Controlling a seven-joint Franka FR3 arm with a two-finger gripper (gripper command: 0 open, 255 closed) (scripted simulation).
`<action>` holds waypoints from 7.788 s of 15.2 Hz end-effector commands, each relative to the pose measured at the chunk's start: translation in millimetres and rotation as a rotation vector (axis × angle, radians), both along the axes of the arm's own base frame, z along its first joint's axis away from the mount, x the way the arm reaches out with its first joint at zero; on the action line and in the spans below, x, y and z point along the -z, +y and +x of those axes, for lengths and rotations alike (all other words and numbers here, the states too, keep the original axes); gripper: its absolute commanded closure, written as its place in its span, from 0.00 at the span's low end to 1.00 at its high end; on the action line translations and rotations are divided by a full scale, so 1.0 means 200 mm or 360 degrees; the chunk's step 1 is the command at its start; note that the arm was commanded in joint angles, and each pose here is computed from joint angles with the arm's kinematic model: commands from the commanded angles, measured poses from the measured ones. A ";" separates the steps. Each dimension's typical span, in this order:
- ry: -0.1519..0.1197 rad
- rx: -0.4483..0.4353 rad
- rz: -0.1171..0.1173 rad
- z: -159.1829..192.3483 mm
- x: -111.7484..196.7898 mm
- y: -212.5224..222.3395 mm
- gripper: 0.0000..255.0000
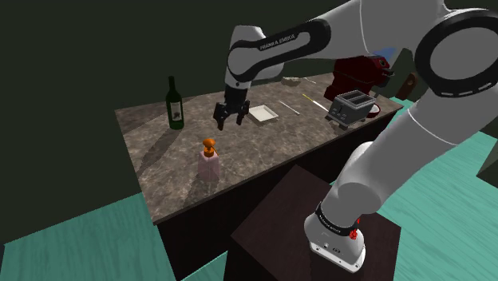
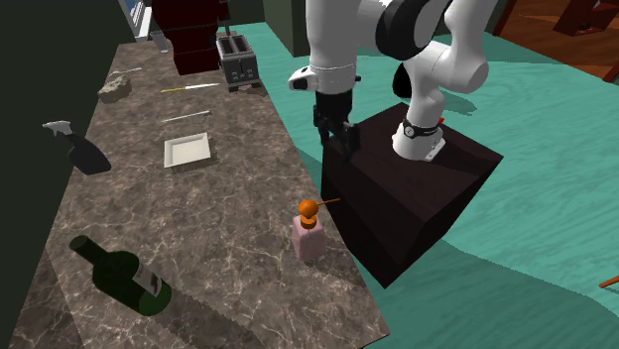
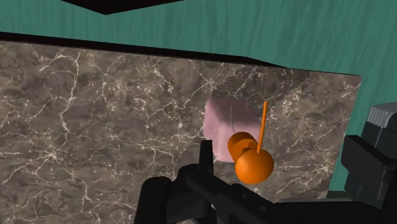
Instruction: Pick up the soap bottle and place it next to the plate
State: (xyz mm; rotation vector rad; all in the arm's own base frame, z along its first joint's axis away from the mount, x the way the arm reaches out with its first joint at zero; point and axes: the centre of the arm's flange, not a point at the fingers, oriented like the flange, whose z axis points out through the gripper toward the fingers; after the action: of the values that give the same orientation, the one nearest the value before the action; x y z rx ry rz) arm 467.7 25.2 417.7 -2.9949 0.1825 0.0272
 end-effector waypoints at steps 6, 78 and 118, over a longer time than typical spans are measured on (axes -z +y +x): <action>0.0032 0.0045 0.0004 0.33 0.35 0.04 0.00; 0.0055 0.0075 0.0008 0.53 -0.33 0.09 1.00; 0.0055 0.0075 0.0008 0.28 -0.14 -1.52 1.00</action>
State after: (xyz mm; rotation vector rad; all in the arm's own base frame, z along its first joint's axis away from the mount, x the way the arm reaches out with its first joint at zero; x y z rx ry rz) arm 523.6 -266.7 450.3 -2.9853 0.2579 0.0753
